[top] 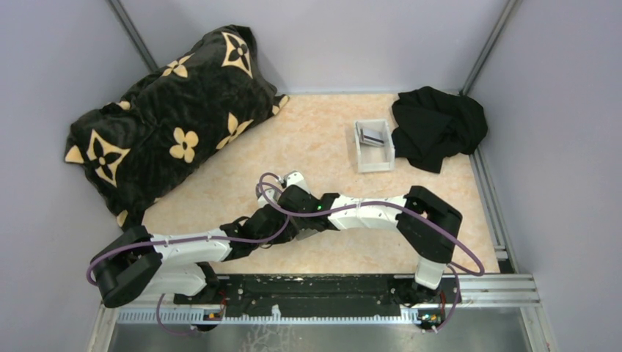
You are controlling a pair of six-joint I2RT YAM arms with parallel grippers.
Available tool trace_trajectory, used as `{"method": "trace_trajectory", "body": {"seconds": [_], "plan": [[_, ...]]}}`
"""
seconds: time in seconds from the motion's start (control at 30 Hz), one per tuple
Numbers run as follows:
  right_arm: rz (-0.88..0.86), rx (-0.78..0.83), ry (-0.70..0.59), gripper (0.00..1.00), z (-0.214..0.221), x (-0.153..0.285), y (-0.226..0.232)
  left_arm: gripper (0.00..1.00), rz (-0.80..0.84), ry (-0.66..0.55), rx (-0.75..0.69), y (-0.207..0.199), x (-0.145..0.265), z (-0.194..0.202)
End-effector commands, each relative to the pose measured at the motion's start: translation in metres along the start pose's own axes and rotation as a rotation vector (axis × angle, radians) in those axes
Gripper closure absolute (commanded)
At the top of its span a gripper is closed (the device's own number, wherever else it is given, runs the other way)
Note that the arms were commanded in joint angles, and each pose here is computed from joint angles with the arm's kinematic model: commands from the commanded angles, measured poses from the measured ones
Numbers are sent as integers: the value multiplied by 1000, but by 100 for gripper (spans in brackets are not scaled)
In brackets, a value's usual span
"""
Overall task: Put the credit cards into the card holder
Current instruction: Close the card holder at the center of the board.
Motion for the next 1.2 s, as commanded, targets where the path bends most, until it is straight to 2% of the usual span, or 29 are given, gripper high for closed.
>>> {"method": "trace_trajectory", "body": {"seconds": [0.0,0.67,1.17], "plan": [[-38,-28,-50,100,-16,-1,10,68,-20,21,-11,8,1,6],[-7,-53,-33,100,-10,-10,-2,68,-24,22,-11,9,2,7],[-36,-99,35,100,15,-28,-8,68,-39,29,-13,9,1,6]]}}
Point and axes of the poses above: each gripper's point midway between its finger pads, its own x axis back along the fingers, its own y axis along the line the jaws close on, z = x × y, the point moved 4 cm from there along x, back along the fingers, and after that the axes turned 4 degrees about x, right-handed, at the moved point
